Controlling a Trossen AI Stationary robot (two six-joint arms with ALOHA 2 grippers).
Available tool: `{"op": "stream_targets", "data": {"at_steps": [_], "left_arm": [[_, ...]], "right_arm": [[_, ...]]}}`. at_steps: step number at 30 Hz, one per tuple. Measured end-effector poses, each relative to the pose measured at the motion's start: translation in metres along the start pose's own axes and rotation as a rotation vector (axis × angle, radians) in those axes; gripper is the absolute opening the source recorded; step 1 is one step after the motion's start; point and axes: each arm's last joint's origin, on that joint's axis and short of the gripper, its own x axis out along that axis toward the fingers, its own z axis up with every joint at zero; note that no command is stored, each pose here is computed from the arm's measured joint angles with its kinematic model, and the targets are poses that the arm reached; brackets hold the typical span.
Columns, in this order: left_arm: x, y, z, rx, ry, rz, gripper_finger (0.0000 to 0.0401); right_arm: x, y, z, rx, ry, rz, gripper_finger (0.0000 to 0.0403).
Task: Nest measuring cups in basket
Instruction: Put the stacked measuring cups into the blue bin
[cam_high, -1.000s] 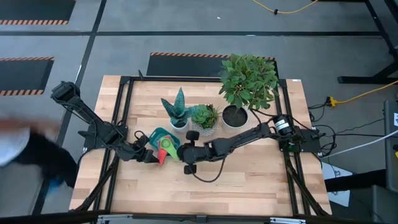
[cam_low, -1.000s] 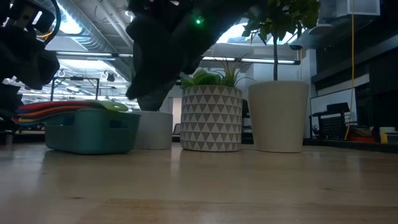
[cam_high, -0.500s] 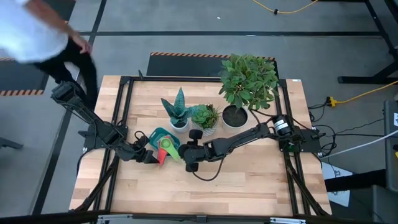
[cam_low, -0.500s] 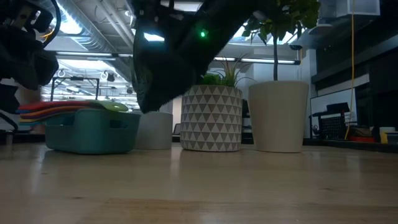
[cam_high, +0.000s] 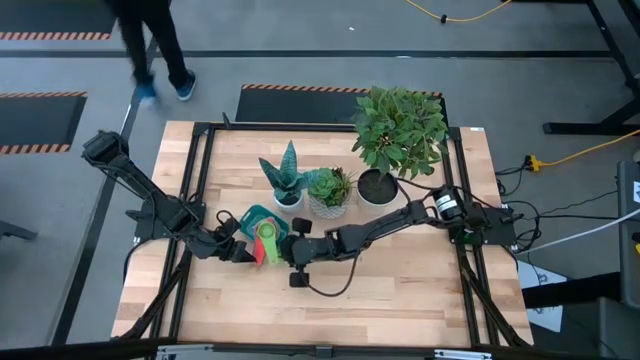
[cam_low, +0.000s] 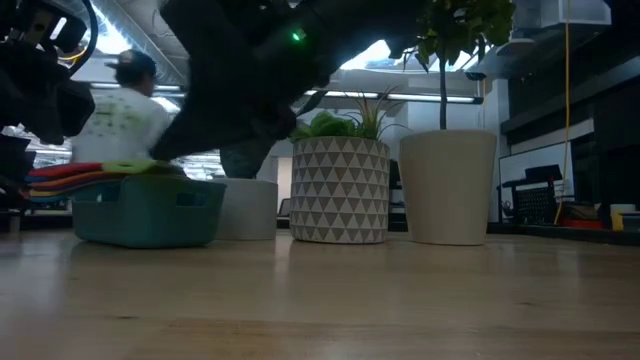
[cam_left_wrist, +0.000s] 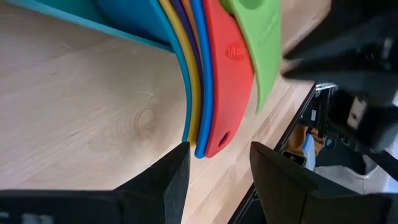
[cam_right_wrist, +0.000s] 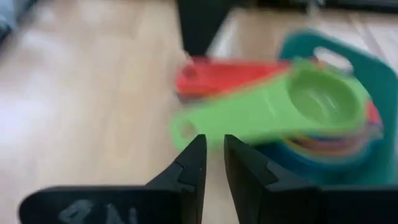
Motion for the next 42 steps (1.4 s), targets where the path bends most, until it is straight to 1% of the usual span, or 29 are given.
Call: {"op": "stream_targets", "data": {"at_steps": [2,5,11,14,18,20,25,30,35,37,40,42], "left_arm": [[0.000,0.000,0.000,0.000,0.000,0.000,0.0160],[0.000,0.000,0.000,-0.001,0.001,-0.004,0.0160],[0.000,-0.001,0.000,-0.002,0.001,-0.007,0.0160],[0.000,-0.001,0.000,-0.002,0.002,-0.007,0.0160],[0.000,-0.001,0.000,-0.002,0.001,-0.007,0.0160],[0.000,-0.001,0.000,-0.002,0.002,-0.007,0.0160],[0.000,-0.001,0.000,-0.003,0.002,-0.011,0.0160],[0.000,-0.001,0.000,-0.004,0.003,-0.014,0.0160],[0.000,-0.001,0.000,-0.005,0.003,-0.014,0.0160],[0.000,-0.001,0.000,-0.005,0.003,-0.014,0.0160],[0.000,-0.001,0.000,-0.005,0.003,-0.014,0.0160],[0.000,-0.001,0.000,-0.005,0.003,-0.014,0.0160]], "right_arm": [[0.004,0.002,0.002,0.012,-0.051,0.044,0.0062],[0.005,0.003,0.002,0.014,-0.055,0.069,0.0062],[0.005,0.003,0.001,0.002,-0.055,0.067,0.0062],[-0.005,0.003,0.007,-0.054,-0.039,0.066,0.0062],[-0.031,0.001,0.029,-0.142,-0.082,0.058,0.0062],[-0.037,-0.001,0.031,-0.155,-0.064,0.034,0.0062],[-0.037,-0.003,0.022,-0.159,0.026,-0.005,0.0062],[-0.022,-0.001,0.005,-0.108,0.097,-0.011,0.0062],[-0.003,0.003,-0.008,-0.103,0.086,-0.009,0.0062],[0.004,0.005,-0.010,-0.093,0.051,-0.002,0.0062],[0.009,0.008,-0.004,-0.069,-0.044,0.070,0.0062],[0.014,0.009,-0.004,-0.061,-0.083,0.113,0.0062]]}}
